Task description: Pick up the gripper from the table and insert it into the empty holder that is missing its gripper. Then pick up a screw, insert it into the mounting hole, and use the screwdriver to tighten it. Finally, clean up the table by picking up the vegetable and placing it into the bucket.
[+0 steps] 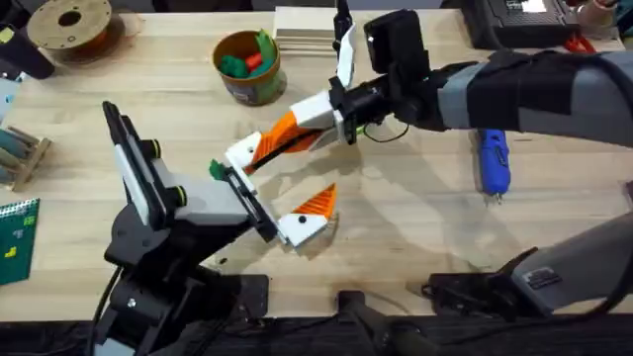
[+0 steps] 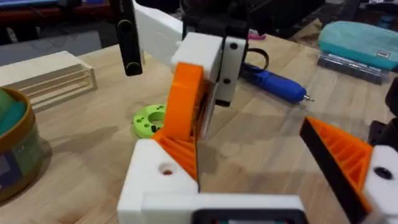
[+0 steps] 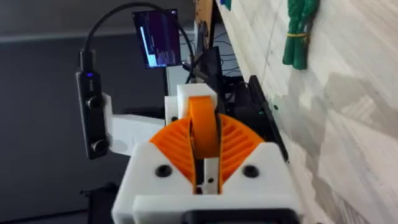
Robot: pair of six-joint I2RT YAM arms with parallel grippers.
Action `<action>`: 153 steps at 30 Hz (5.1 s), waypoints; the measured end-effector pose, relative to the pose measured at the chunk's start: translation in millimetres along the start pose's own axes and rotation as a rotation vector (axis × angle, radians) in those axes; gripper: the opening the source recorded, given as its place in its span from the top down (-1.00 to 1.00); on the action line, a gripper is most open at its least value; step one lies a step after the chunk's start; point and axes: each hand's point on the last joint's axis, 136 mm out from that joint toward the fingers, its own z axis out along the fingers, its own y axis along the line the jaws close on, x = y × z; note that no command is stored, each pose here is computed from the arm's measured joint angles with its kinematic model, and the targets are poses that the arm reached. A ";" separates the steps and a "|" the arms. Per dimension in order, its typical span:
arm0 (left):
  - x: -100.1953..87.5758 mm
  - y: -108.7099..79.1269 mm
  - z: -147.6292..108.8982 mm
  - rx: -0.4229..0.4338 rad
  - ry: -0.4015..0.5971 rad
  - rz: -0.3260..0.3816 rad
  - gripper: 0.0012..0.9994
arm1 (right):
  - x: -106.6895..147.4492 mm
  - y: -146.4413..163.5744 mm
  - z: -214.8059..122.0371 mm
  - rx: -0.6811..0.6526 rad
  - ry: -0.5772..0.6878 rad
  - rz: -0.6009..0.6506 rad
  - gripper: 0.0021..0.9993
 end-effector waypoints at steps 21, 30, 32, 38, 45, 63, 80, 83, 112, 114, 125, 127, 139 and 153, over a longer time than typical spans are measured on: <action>1.9 -19.9 -0.5 0.110 0.010 0.023 -0.97 | -4.6 1.9 7.6 0.003 -0.014 -0.070 -0.63; 2.1 -20.4 -0.6 0.114 0.011 0.023 -0.97 | -41.2 -3.6 -77.9 -0.042 -0.173 -0.038 -0.64; 2.0 -20.5 -0.6 0.114 0.010 0.023 -0.97 | -42.5 -2.1 -105.4 -0.081 -0.190 -0.017 -0.64; 2.0 -20.7 -0.6 0.116 0.010 0.023 -0.97 | -49.8 -1.6 -154.2 -0.114 -0.269 -0.035 -0.65; 2.0 -20.8 -0.6 0.116 0.010 0.023 -0.97 | -69.1 -16.9 -153.6 0.000 -0.379 -0.122 -0.65; 2.1 -20.8 -0.6 0.116 0.010 0.023 -0.98 | -72.1 -41.0 -173.3 0.787 -0.468 -0.371 -0.65; 2.1 -20.8 -0.6 0.116 0.011 0.023 -0.97 | -51.0 -96.6 -107.4 1.198 -0.077 -0.674 -0.01; 2.1 -20.8 -0.6 0.116 0.011 0.023 -0.97 | -56.8 -110.1 -105.9 1.229 -0.065 -0.677 0.12; 2.1 -20.8 -0.6 0.116 0.010 0.023 -0.97 | -65.0 -134.7 -105.3 1.266 -0.042 -0.654 0.29; 2.0 -20.8 -0.6 0.116 0.010 0.023 -0.97 | -65.1 -132.3 -105.3 1.264 -0.037 -0.650 0.21; 2.0 -20.8 -0.6 0.116 0.010 0.023 -0.97 | -60.7 -129.8 -99.2 1.262 -0.012 -0.653 0.09; 2.1 -20.8 -0.6 0.116 0.011 0.023 -0.97 | -60.8 -129.4 -98.1 1.267 -0.010 -0.658 0.09; 2.0 -20.8 -0.6 0.116 0.010 0.023 -0.97 | -61.4 -127.7 -95.9 1.280 -0.008 -0.669 0.11; 2.0 -20.8 -0.6 0.116 0.010 0.023 -0.97 | -63.9 -124.1 -93.6 1.277 -0.013 -0.680 0.12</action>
